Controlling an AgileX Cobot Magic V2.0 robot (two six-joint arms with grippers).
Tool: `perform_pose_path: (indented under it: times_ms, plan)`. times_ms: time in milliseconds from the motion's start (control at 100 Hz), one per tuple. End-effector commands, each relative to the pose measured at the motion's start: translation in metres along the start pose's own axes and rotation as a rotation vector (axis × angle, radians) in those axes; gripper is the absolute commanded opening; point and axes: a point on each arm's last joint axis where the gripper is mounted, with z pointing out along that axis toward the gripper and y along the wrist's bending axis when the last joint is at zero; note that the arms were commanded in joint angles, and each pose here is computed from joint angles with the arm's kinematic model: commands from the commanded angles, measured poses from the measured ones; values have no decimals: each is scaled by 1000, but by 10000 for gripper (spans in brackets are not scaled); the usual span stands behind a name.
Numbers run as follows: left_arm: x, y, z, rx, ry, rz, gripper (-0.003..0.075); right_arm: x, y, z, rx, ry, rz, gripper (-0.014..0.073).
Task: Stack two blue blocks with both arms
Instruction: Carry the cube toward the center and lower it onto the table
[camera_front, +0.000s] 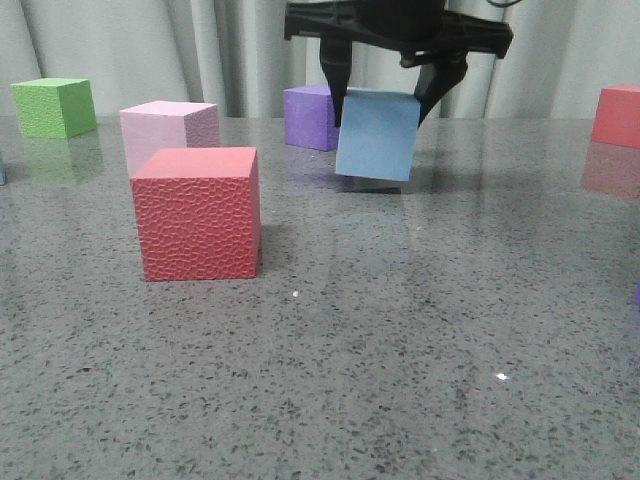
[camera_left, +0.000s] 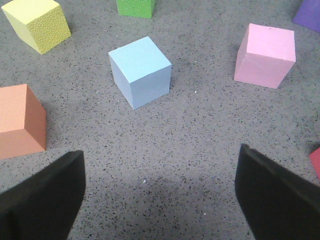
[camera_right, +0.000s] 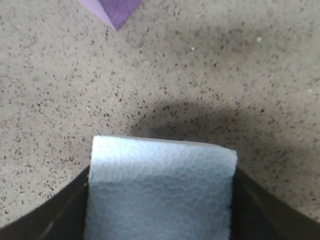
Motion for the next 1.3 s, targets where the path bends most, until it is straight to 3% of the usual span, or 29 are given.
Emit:
perform_pose_path:
  times_ms: [0,310,570,930,1290]
  plan:
    - [-14,-3,-6,17,-99,6,577,-13,3,-28,-62,-93,11,375]
    - [-14,-3,-6,17,-99,6,577,-13,4,-25,-68,-92,13,398]
    - [-15,-3,-6,17,-101,6,577,-13,4,-25,-70,-95,9,663]
    - [-15,-3,-6,17,-101,6,577,-18,4,-39,-78,-124,11,663]
    - [-15,-3,-6,17,-101,6,577,-33,-8,-104,-49,-285,-64,663]
